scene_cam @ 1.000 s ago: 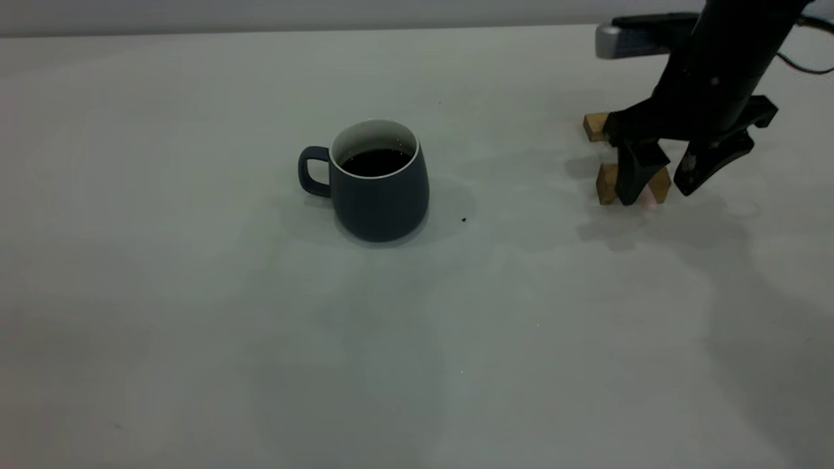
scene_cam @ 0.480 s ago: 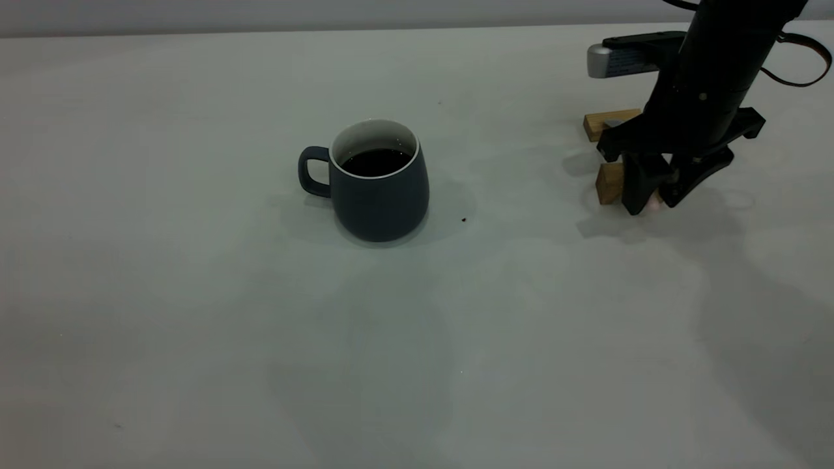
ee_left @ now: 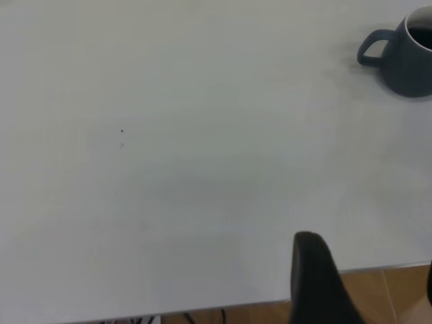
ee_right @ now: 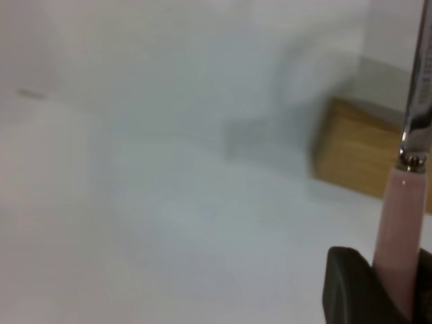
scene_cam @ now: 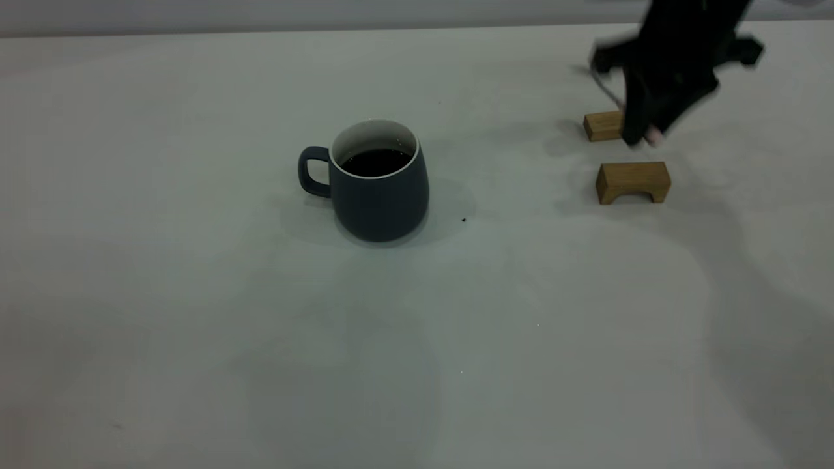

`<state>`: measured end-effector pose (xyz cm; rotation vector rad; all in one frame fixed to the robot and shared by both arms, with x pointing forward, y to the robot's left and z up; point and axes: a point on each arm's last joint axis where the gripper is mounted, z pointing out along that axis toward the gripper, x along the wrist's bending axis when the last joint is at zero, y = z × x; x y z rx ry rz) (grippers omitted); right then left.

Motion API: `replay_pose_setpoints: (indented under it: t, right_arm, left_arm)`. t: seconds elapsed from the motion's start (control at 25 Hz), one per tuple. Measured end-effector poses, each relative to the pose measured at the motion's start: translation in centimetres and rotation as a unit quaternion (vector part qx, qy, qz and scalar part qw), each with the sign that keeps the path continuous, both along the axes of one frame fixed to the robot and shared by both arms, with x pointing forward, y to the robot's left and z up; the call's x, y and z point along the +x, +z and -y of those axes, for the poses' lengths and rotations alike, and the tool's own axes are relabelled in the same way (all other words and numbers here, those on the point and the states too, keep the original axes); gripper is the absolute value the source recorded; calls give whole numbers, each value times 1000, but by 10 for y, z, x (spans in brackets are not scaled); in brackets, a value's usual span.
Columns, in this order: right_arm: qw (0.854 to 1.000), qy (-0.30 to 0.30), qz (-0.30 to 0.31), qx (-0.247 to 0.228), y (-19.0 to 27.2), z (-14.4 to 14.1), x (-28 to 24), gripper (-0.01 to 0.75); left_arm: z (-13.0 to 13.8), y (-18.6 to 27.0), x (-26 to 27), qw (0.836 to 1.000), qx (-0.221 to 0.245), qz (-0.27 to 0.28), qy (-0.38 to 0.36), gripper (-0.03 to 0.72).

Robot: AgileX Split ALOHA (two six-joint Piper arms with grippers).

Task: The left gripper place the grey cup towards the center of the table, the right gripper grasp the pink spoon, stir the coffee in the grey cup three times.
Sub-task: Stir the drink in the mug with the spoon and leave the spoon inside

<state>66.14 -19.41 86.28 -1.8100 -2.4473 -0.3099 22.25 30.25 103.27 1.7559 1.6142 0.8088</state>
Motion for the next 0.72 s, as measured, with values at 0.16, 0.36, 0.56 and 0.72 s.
replay_pose_setpoints:
  t: [0.16,0.36,0.56,0.72]
  right_arm:
    - [990,-42,-54,120,39,-27,-3,136]
    - [936,-102,-159,297,63,-64,-14,136]
    - [873,-195,-223,386,78,-87,-13,136]
    - [827,-290,-308,370,80,-104,-20,136]
  left_arm:
    - [0,0,0,1000,0,0,0,461]
    - [0,0,0,1000,0,0,0,461]
    - [0,0,0,1000,0,0,0,461]
    - [0,0,0,1000,0,0,0,461]
